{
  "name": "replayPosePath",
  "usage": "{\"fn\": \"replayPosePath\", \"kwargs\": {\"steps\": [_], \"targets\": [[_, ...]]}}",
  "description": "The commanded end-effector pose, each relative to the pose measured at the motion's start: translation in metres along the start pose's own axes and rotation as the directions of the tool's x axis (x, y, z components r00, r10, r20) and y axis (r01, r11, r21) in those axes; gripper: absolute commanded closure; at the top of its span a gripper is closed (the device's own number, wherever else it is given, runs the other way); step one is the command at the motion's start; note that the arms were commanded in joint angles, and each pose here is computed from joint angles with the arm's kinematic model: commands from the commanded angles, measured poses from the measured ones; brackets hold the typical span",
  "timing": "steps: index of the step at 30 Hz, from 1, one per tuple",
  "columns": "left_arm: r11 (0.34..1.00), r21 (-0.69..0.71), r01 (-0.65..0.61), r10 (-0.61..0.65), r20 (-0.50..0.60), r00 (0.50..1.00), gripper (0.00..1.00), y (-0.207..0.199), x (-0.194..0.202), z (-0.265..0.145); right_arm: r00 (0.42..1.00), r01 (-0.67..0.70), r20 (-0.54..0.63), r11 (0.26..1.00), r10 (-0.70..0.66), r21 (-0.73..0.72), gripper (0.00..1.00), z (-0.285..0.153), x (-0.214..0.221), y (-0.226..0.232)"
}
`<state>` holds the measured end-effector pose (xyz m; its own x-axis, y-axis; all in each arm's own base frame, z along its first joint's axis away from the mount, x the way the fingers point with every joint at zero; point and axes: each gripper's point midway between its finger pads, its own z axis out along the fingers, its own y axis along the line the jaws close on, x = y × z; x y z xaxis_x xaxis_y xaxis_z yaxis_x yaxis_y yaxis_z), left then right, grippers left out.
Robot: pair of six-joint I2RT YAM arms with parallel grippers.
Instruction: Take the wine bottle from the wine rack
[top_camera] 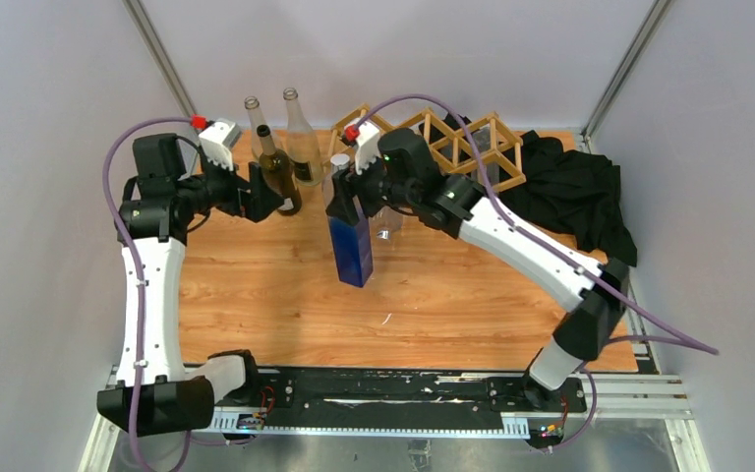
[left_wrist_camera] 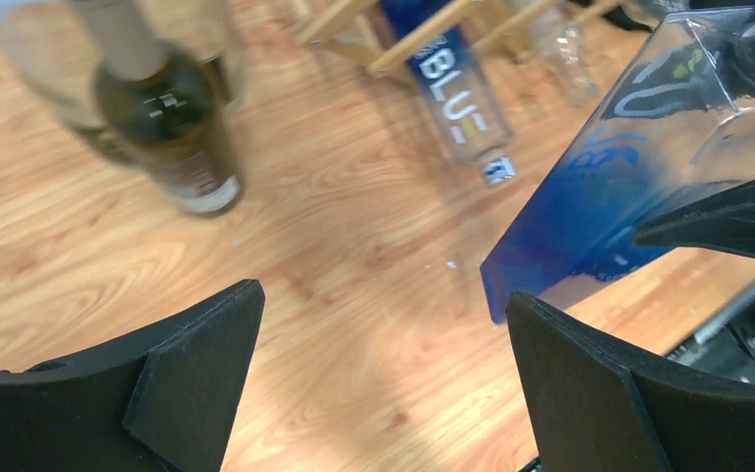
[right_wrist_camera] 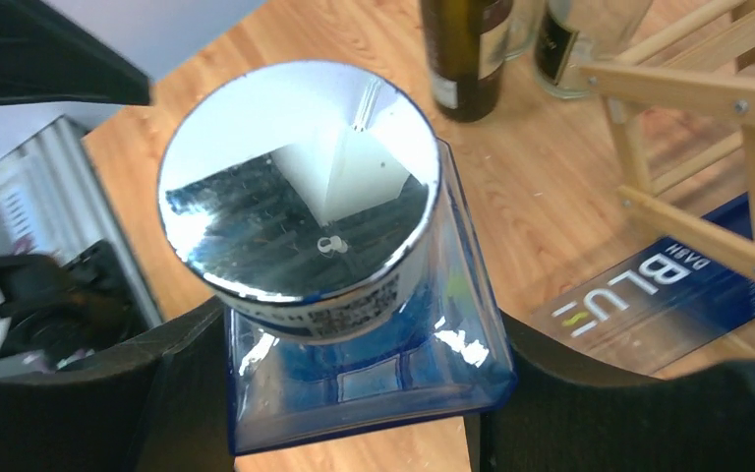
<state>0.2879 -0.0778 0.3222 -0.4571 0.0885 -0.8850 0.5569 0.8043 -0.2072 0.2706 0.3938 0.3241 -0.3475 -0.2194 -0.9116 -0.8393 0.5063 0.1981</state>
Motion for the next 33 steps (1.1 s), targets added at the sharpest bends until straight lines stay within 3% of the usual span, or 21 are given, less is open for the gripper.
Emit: {"fn": "replayPosePath", "kwargs": {"steps": [1, 11, 33], "targets": [[0.983, -0.184, 0.023, -0.024, -0.002, 1.000, 0.00, 0.035, -0.008, -0.019, 0.957, 0.072, 0.270, 0.991, -0.101, 0.117, 1.00, 0.012, -0.090, -0.022], [0.874, -0.481, 0.071, -0.066, 0.027, 0.997, 0.00, 0.085, -0.008, -0.043, 0.919, 0.096, 0.341, 0.951, -0.198, 0.293, 1.00, 0.097, -0.122, -0.087], [0.925, -0.378, 0.046, -0.049, 0.001, 0.999, 0.00, 0.067, 0.008, -0.033, 0.890, 0.014, 0.431, 0.953, -0.149, 0.301, 1.00, 0.180, -0.108, -0.118]]}}
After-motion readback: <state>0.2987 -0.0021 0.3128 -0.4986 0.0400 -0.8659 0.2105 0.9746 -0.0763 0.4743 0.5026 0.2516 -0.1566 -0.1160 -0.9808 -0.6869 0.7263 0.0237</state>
